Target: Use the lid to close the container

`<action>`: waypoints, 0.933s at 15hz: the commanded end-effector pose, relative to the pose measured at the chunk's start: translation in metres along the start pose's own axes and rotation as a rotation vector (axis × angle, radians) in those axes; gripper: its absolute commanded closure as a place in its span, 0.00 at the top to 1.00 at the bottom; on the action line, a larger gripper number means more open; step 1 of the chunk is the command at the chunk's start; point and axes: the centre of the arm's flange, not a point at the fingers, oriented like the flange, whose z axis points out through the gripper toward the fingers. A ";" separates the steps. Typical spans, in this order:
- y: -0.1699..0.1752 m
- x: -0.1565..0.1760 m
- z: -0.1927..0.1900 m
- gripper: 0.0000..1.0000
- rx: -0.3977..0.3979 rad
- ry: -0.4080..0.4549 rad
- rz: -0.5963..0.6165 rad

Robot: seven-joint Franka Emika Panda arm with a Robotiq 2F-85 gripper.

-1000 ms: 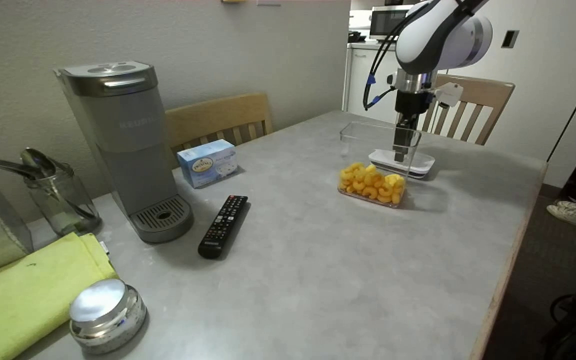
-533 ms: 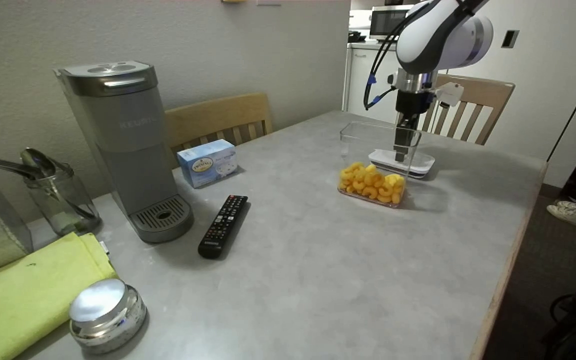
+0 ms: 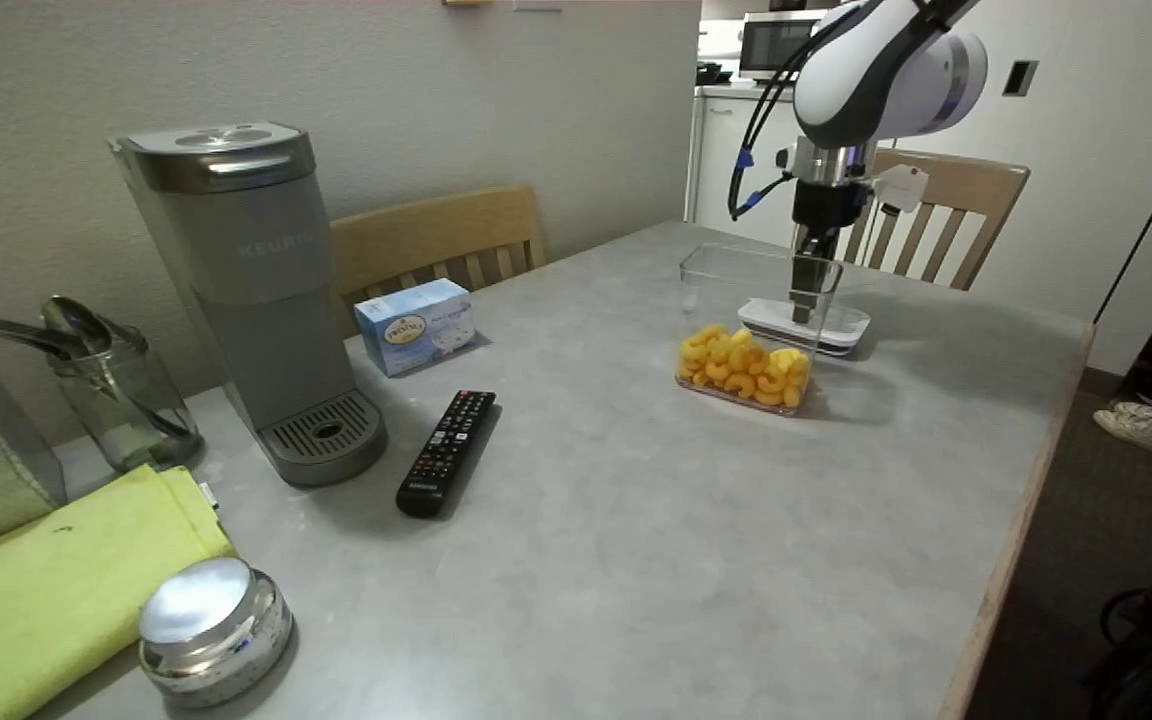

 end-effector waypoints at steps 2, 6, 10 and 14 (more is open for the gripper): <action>0.008 0.000 0.005 0.29 -0.009 0.002 -0.027; 0.007 0.003 -0.015 0.29 -0.019 0.026 -0.018; 0.009 0.011 -0.058 0.29 -0.038 0.072 -0.015; 0.008 0.020 -0.108 0.29 -0.070 0.106 -0.027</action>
